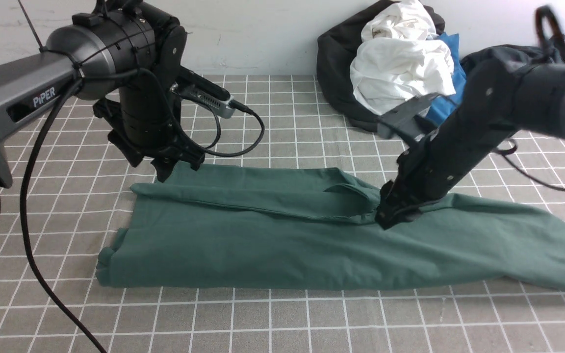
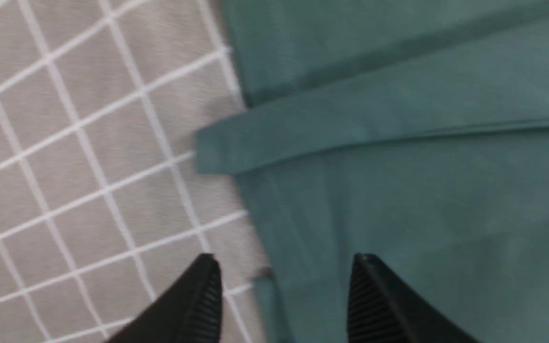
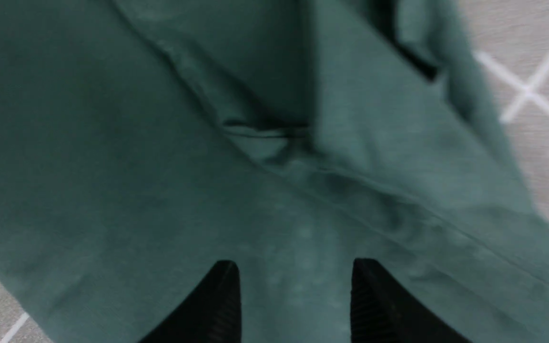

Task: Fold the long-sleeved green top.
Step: Use both arms to drag the lower edge of the fabric forward and fold it over the upper edge

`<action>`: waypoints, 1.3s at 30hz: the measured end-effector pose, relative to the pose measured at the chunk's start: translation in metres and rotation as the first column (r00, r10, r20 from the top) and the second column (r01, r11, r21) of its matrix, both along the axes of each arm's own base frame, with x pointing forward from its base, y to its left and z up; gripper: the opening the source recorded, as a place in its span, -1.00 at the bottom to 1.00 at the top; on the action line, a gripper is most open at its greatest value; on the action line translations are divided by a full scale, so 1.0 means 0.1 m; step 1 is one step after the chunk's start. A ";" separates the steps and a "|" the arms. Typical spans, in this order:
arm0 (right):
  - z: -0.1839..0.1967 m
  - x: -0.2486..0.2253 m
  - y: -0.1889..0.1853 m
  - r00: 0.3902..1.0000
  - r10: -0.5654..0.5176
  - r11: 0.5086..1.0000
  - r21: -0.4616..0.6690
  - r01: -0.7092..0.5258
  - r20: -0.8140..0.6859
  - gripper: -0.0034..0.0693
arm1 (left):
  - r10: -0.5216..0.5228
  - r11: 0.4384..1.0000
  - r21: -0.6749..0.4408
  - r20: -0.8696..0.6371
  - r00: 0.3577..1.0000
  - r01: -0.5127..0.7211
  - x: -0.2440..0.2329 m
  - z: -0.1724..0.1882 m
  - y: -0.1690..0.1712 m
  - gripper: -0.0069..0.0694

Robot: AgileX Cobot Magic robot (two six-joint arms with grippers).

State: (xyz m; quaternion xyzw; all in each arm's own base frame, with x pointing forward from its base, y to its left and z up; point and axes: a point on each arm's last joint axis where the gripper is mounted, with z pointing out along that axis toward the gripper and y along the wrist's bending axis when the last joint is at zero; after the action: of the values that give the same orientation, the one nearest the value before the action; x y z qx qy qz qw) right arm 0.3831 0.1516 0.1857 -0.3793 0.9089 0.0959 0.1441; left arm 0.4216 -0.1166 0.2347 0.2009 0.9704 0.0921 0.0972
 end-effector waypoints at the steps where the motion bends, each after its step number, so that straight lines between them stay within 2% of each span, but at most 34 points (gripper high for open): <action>1: -0.09 0.00 0.05 1.000 0.014 1.000 -0.011 -0.014 -0.013 -0.20 | -0.009 1.000 -0.011 -0.012 1.000 0.009 -0.01 0.00 -0.02 -0.11; 3: -0.27 0.02 0.11 1.000 0.017 1.000 -0.023 -0.018 -0.022 -0.31 | -0.033 0.999 -0.037 -0.028 0.999 0.032 -0.03 -0.01 -0.05 -0.32; 4: -0.28 0.03 0.12 1.000 0.015 1.000 -0.023 -0.016 -0.021 -0.32 | -0.036 0.999 -0.036 -0.028 0.999 0.035 -0.03 -0.01 -0.05 -0.34; 6: -0.34 0.10 0.13 0.999 -0.027 1.000 -0.008 0.028 0.030 -0.45 | -0.060 0.997 -0.052 -0.040 0.997 0.058 -0.04 -0.01 -0.07 -0.60; 10: -0.34 0.24 0.10 0.986 -0.125 0.992 0.037 0.122 0.112 -0.54 | -0.069 0.996 -0.055 -0.049 0.996 0.066 -0.04 -0.01 -0.08 -0.78; 13: -0.21 0.49 0.02 0.940 -0.271 0.960 0.128 0.248 0.208 -0.63 | -0.071 0.996 -0.056 -0.053 0.996 0.068 -0.05 -0.02 -0.08 -0.84; 14: -0.21 0.51 0.01 0.937 -0.278 0.958 0.132 0.254 0.213 -0.63 | -0.072 0.996 -0.055 -0.054 0.996 0.069 -0.05 -0.02 -0.08 -0.84; 16: -0.09 0.71 -0.08 0.894 -0.361 0.928 0.198 0.316 0.265 -0.66 | -0.083 0.995 -0.055 -0.056 0.995 0.080 -0.05 -0.02 -0.08 -0.84; 21: 0.14 0.99 -0.44 0.850 -0.475 0.874 0.239 0.424 0.228 -0.67 | -0.100 0.994 -0.054 -0.055 0.993 0.097 -0.03 -0.01 -0.03 -0.84; 24: 0.37 0.98 -0.54 0.870 -0.460 0.881 0.207 0.425 0.175 -0.67 | -0.092 0.994 -0.067 -0.025 0.995 0.090 0.01 -0.01 0.01 -0.84; 27: 0.57 0.86 -0.51 0.913 -0.391 0.915 0.156 0.371 0.120 -0.67 | -0.103 0.991 -0.093 -0.016 0.995 0.101 0.02 -0.01 0.01 -0.84; 30: 0.68 0.70 -0.41 0.956 -0.290 0.954 0.100 0.283 0.055 -0.67 | -0.204 0.970 -0.144 -0.059 0.977 0.194 0.01 -0.12 -0.10 -0.84; 33: 0.66 0.63 -0.35 0.968 -0.250 0.966 0.073 0.249 0.004 -0.67 | -0.284 0.950 -0.171 -0.118 0.952 0.262 0.02 -0.38 -0.24 -0.84; 36: 0.66 0.61 -0.34 0.971 -0.239 0.969 0.066 0.239 -0.007 -0.67 | -0.301 0.949 -0.144 -0.141 0.943 0.281 0.09 -0.70 -0.31 -0.84; 39: 0.66 0.61 -0.34 0.972 -0.236 0.970 0.063 0.235 -0.005 -0.67 | -0.273 0.961 -0.074 -0.087 0.958 0.267 0.19 -0.82 -0.28 -0.84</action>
State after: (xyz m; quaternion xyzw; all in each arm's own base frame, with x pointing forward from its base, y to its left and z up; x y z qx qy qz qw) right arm 0.4443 0.1178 0.2514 -0.2642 0.9439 0.1063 0.1674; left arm 0.4404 -0.1442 0.1527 0.3328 0.9398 0.0383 0.0678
